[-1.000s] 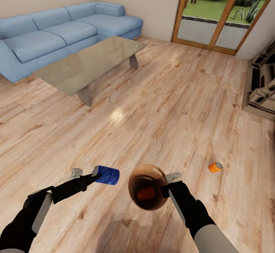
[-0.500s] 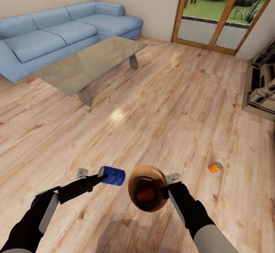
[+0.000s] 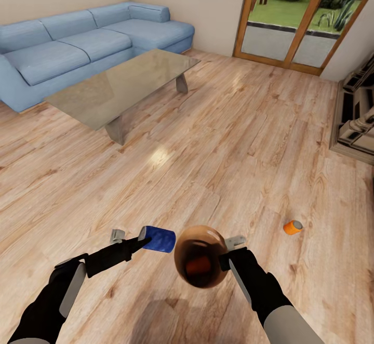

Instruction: Put the three can of soda from the living room inside the tash can in the kitchen.

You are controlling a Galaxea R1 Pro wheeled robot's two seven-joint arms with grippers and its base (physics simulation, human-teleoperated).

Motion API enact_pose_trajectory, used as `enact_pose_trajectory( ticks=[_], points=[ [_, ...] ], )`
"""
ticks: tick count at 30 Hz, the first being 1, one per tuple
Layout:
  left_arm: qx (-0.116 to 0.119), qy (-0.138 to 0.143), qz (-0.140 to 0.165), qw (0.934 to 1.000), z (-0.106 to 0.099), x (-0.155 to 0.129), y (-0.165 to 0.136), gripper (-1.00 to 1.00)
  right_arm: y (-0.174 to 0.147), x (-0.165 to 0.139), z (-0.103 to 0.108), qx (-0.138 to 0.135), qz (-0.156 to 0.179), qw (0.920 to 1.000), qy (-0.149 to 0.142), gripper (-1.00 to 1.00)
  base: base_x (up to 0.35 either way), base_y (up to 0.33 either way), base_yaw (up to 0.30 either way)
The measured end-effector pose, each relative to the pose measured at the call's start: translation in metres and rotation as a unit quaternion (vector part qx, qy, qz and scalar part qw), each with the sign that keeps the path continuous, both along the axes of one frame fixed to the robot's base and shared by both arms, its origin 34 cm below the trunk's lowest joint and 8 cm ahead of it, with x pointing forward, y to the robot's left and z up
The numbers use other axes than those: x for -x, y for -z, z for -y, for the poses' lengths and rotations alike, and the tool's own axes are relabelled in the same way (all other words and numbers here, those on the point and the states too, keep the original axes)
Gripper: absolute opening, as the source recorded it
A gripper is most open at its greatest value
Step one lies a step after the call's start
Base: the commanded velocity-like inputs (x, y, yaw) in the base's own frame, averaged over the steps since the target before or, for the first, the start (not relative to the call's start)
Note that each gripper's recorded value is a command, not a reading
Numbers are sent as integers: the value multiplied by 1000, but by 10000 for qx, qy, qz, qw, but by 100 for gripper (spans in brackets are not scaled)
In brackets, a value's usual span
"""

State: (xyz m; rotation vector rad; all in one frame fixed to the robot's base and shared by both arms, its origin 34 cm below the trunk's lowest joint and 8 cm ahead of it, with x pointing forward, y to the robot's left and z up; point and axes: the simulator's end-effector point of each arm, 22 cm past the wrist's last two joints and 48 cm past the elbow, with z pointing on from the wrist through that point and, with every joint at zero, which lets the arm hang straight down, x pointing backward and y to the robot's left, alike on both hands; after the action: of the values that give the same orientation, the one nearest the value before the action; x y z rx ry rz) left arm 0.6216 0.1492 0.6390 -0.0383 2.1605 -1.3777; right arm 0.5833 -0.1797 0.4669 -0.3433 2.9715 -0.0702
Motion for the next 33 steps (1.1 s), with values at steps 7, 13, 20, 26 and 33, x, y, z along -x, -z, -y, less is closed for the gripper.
enact_pose_trajectory(
  ticks=[7,13,20,26,33],
  points=[
    [7,1,-8,10000,0,0,0,-100,5,5,0,-1,-27,10000,-10,-100,0,0,0],
    [51,53,47,10000,1,-7,-17,-100,5,5,0,-1,-22,10000,-12,-100,0,0,0],
    [56,113,161,9998,3,-13,-31,-100,5,5,-2,-14,-20,10000,-13,-100,0,0,0],
    [305,251,164,9991,9,-8,-41,-100,5,5,-3,-23,-19,10000,-10,-100,0,0,0],
    [471,338,158,9982,14,-4,-46,-100,4,4,-7,-51,-15,10000,-9,-100,0,0,0]
  ],
)
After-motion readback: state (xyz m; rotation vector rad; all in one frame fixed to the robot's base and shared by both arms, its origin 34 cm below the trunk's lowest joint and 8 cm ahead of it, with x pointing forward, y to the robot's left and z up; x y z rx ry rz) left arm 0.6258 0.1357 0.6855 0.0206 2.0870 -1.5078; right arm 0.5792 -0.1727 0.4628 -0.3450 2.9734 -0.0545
